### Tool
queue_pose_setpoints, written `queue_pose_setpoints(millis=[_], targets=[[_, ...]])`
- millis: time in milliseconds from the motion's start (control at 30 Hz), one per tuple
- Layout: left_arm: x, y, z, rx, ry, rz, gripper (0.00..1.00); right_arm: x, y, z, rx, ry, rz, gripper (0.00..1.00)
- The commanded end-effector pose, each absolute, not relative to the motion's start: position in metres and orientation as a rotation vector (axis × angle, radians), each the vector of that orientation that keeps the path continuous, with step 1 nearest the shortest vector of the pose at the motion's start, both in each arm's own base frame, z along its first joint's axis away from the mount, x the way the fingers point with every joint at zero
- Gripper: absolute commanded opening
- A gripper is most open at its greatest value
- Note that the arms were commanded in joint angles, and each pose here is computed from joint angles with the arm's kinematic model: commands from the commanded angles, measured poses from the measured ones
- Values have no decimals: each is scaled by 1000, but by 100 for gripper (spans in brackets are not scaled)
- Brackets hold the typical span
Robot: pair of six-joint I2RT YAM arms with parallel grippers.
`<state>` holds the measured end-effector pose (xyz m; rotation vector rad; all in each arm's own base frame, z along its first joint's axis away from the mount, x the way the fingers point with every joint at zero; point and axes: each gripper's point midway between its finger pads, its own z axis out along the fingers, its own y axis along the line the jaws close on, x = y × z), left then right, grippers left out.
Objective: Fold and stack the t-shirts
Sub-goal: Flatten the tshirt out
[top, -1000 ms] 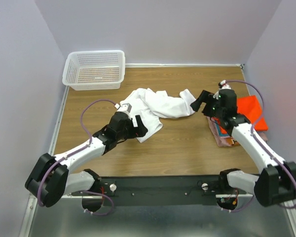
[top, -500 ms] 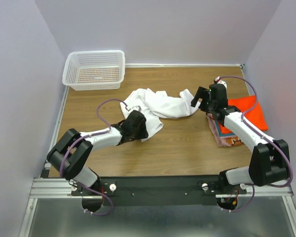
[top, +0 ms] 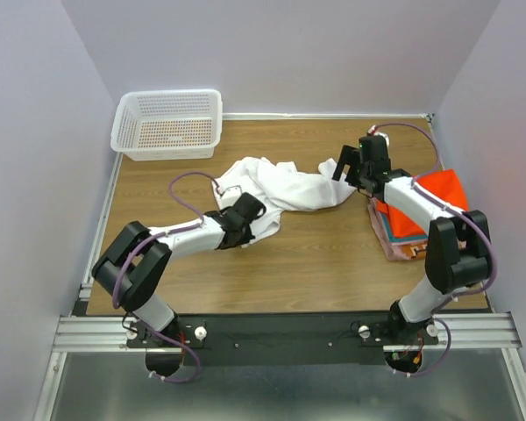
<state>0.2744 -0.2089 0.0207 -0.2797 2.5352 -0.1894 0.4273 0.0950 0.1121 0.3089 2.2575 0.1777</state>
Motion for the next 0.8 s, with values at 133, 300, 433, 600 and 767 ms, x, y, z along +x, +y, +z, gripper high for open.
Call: queue_pose_setpoints(millis=[133, 300, 433, 600, 767], targets=[[276, -84, 12, -569, 2508, 207, 0, 430, 125, 84, 176, 2345, 204, 95], [289, -68, 26, -618, 2441, 182, 0, 421, 135, 73, 143, 2375, 194, 93], [295, -75, 30, -574, 2436, 125, 0, 409, 161, 70, 45, 2409, 313, 87], [296, -79, 26, -562, 2443, 103, 0, 381, 189, 60, -44, 2456, 404, 77], [295, -80, 21, -548, 2455, 97, 0, 374, 195, 51, -57, 2482, 431, 71]])
